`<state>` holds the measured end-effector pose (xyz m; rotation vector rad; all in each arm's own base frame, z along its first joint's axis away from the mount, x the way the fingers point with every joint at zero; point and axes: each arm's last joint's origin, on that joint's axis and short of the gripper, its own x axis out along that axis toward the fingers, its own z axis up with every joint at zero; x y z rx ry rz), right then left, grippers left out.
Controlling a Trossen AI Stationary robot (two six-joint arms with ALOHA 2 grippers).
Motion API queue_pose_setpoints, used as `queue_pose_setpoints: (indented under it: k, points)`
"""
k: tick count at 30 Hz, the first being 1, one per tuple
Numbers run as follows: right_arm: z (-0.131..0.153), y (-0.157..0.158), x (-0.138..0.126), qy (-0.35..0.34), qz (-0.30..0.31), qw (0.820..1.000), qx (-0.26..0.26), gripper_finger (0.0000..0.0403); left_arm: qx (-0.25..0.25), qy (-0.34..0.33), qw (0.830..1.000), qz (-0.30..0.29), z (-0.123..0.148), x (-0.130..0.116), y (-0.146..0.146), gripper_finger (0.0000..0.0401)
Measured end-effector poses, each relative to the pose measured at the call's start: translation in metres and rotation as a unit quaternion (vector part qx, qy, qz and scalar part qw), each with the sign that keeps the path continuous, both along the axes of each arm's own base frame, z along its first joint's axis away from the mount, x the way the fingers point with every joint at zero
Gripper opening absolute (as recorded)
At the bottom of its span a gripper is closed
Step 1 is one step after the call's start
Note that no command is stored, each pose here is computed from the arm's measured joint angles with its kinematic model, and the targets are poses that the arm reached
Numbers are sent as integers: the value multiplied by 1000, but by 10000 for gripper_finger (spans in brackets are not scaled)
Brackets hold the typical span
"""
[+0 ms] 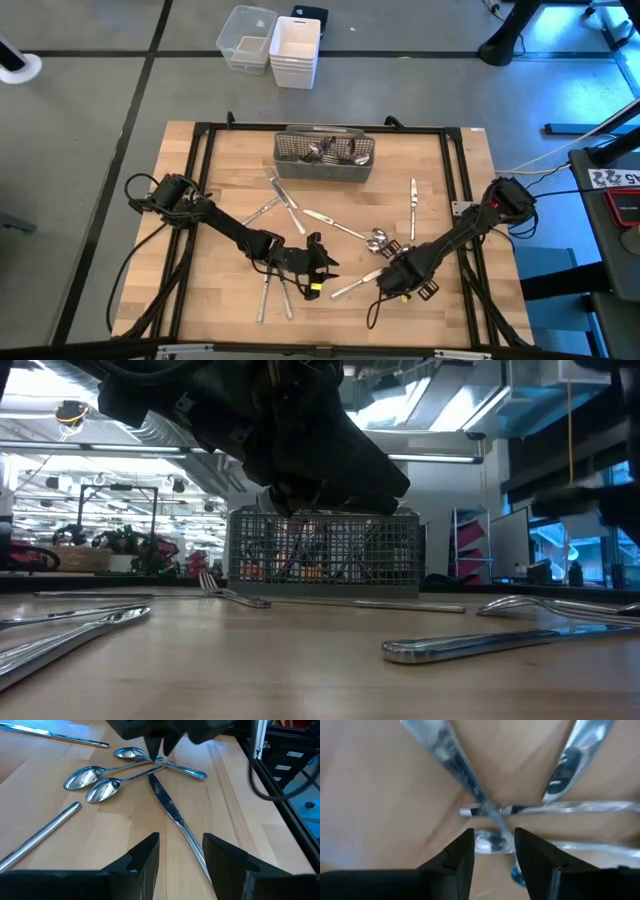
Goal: Sort silverware
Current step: Put the silver spoon into the gray silverware organizer
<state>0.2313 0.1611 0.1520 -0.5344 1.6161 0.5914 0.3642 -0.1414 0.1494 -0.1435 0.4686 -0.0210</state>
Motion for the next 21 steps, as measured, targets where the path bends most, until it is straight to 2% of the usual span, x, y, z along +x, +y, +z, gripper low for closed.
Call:
queue_pose_setpoints:
  k: [10, 16, 21]
  points:
    - [-13, -3, -2, -39, 7, 999, -21, 140, -1, -2, 1000, 0, 0, 0, 0, 143]
    - [-17, -6, -3, -38, 14, 999, -15, 138, 0, -1, 1000, 2, 0, 0, 0, 143]
    - [-21, -8, -7, -22, 11, 1000, -2, 95, 0, -1, 1000, 2, 0, 0, 0, 143]
